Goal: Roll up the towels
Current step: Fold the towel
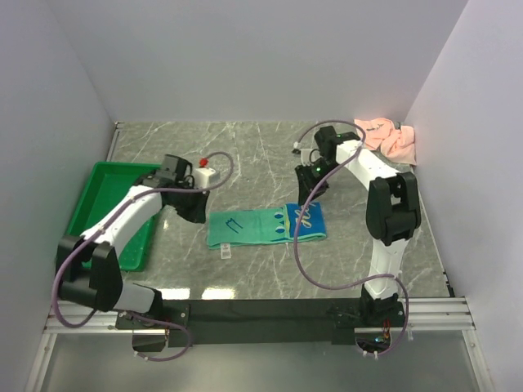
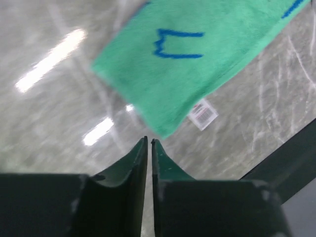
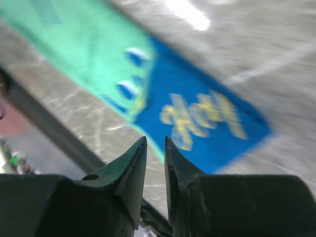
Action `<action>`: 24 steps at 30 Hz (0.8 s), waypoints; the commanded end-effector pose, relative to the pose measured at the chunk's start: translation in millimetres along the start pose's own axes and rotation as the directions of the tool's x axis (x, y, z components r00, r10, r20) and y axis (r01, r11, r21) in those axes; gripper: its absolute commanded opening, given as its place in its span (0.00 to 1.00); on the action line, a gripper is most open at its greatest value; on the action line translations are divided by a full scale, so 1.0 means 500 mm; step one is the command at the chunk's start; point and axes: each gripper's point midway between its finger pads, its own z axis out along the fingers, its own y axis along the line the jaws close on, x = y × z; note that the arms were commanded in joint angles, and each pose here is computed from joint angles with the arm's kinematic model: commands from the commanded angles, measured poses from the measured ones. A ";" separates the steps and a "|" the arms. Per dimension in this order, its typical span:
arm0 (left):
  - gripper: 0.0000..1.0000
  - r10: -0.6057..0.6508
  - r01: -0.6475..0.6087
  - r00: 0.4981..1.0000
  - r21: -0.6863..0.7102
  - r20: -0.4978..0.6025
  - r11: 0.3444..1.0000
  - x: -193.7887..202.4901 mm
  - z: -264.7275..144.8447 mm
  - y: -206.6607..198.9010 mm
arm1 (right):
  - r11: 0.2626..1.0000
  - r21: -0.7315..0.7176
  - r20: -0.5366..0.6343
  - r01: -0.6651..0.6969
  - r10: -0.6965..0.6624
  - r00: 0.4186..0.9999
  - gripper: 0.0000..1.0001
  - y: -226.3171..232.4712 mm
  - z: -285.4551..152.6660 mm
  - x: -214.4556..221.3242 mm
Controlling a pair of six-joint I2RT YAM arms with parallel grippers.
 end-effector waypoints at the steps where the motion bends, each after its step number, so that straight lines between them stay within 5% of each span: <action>1: 0.12 0.034 -0.034 0.999 0.018 0.011 0.999 -0.039 0.035 -0.031 | 0.992 0.125 0.028 0.021 -0.024 0.999 0.28 -0.072 -0.029 -0.022; 7: 0.01 0.027 -0.026 0.996 0.022 -0.081 0.999 -0.039 0.116 -0.048 | 0.984 0.175 -0.013 0.019 -0.017 1.000 0.27 -0.122 0.008 -0.012; 12: 0.01 0.007 -0.007 0.991 0.003 -0.134 1.000 -0.046 0.173 -0.031 | 0.982 0.188 -0.058 0.002 0.009 0.998 0.19 -0.150 0.047 0.030; 19: 0.01 0.044 -0.060 0.984 -0.088 -0.175 0.994 -0.073 0.219 0.030 | 0.991 0.135 -0.089 -0.027 0.039 0.995 0.19 -0.117 0.062 0.119; 24: 0.00 0.131 -0.149 0.983 -0.136 -0.129 0.980 -0.179 0.254 0.075 | 1.000 0.006 -0.102 -0.029 0.030 0.994 0.19 -0.038 0.073 0.175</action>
